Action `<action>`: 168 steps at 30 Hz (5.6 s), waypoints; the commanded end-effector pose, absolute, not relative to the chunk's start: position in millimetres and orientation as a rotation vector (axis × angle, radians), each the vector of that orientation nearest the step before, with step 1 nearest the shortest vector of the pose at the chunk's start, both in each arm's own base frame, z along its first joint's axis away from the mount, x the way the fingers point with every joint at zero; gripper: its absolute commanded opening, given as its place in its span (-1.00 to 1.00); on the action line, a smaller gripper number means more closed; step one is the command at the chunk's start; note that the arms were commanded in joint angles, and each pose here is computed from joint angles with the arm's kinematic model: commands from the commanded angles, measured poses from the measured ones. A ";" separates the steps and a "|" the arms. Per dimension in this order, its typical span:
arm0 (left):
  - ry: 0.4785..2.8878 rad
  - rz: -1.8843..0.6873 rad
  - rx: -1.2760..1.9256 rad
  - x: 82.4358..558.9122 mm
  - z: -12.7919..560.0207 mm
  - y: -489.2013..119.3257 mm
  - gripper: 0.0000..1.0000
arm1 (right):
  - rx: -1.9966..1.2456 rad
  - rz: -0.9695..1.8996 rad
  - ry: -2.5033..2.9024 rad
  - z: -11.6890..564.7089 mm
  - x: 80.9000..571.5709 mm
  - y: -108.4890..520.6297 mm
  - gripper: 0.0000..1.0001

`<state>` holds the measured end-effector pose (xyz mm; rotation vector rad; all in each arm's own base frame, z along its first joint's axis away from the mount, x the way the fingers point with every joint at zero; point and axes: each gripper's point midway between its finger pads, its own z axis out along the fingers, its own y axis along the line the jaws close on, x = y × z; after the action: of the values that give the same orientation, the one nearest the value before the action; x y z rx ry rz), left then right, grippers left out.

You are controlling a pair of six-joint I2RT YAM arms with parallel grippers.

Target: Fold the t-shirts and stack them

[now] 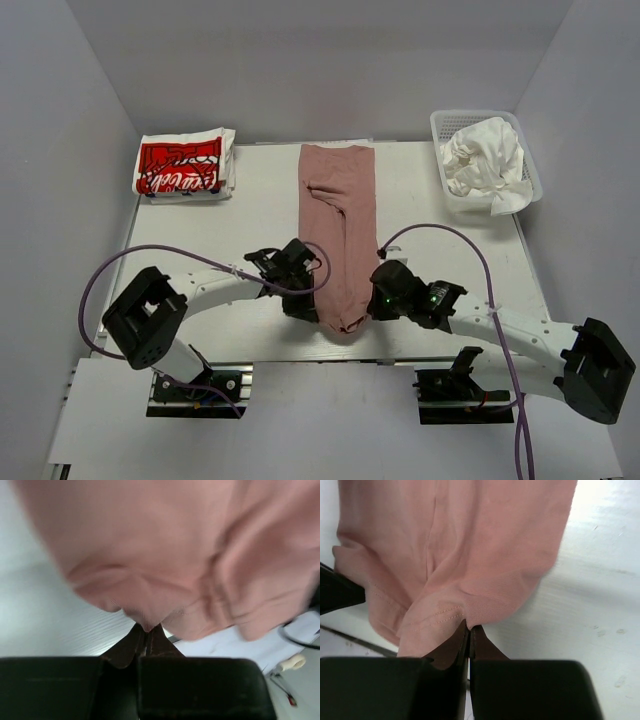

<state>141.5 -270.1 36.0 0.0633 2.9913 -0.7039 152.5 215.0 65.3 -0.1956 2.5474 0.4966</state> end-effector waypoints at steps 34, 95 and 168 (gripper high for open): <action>2.567 -0.428 -0.180 414.9 127.8 -274.3 -1.00 | 0.063 0.151 2.163 156.0 408.5 216.6 -1.00; 2.797 -0.463 -0.056 316.7 20.3 -243.9 -1.00 | -0.073 0.424 2.527 21.6 305.1 195.3 -1.00; 2.320 -0.546 -0.198 576.7 151.1 -213.5 1.00 | 0.115 0.569 2.261 150.7 541.8 210.7 0.81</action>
<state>559.2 -210.1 66.7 -0.2869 2.4995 -0.4641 532.0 205.8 108.6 0.1401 2.3489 0.4921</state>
